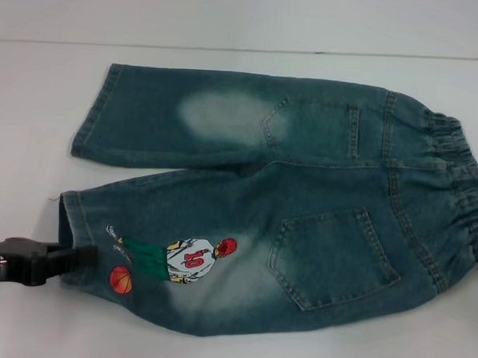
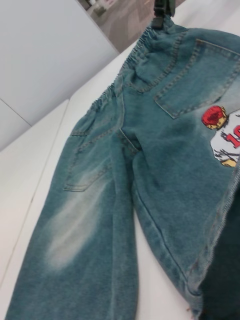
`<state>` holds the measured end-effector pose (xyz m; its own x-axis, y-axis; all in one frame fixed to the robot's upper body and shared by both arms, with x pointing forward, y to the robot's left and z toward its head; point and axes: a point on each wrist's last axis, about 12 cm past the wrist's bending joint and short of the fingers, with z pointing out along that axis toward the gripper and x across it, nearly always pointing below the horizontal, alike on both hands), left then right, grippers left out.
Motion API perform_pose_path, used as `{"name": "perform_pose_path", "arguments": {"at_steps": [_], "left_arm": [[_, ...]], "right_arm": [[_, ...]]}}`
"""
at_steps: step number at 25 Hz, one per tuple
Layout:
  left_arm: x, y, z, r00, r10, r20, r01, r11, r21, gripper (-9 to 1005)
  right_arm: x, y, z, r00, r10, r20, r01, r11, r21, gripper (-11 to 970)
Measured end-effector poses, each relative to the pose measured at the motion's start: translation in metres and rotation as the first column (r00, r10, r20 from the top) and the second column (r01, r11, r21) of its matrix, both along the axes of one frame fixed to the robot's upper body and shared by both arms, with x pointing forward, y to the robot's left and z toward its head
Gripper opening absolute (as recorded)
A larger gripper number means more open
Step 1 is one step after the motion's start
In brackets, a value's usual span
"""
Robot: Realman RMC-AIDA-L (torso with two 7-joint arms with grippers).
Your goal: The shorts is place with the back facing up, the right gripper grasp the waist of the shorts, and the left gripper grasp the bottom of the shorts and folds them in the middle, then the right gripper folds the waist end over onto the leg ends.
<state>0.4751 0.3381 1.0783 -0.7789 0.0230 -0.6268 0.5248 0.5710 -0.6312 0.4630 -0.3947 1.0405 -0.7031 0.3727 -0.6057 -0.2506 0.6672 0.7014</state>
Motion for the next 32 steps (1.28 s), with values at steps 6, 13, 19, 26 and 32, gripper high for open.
{"name": "perform_pose_path", "arguments": {"at_steps": [6, 13, 19, 26, 32], "left_arm": [[-0.005, 0.002, 0.003, 1.0, 0.004, 0.021, -0.003, 0.999, -0.039, 16], [-0.021, 0.01, 0.009, 0.999, 0.007, 0.035, -0.003, 0.994, -0.109, 16], [-0.032, 0.017, 0.008, 0.999, 0.028, 0.039, -0.023, 0.992, -0.123, 17], [-0.027, 0.016, 0.012, 0.997, 0.018, 0.077, -0.007, 0.991, -0.131, 17], [0.033, 0.006, 0.031, 0.984, 0.058, 0.168, -0.04, 0.993, -0.107, 17]], "right_arm": [[-0.013, -0.001, -0.002, 1.0, 0.001, -0.001, -0.001, 1.0, 0.03, 60], [-0.031, -0.009, 0.001, 1.0, -0.015, 0.005, 0.015, 0.997, 0.07, 65], [-0.046, -0.021, 0.0, 0.998, -0.065, -0.008, 0.065, 0.997, 0.047, 70], [-0.044, -0.028, 0.005, 0.995, -0.097, -0.011, 0.097, 0.994, 0.054, 75], [-0.003, -0.024, 0.025, 0.981, -0.158, 0.115, 0.144, 0.982, 0.124, 80]]}}
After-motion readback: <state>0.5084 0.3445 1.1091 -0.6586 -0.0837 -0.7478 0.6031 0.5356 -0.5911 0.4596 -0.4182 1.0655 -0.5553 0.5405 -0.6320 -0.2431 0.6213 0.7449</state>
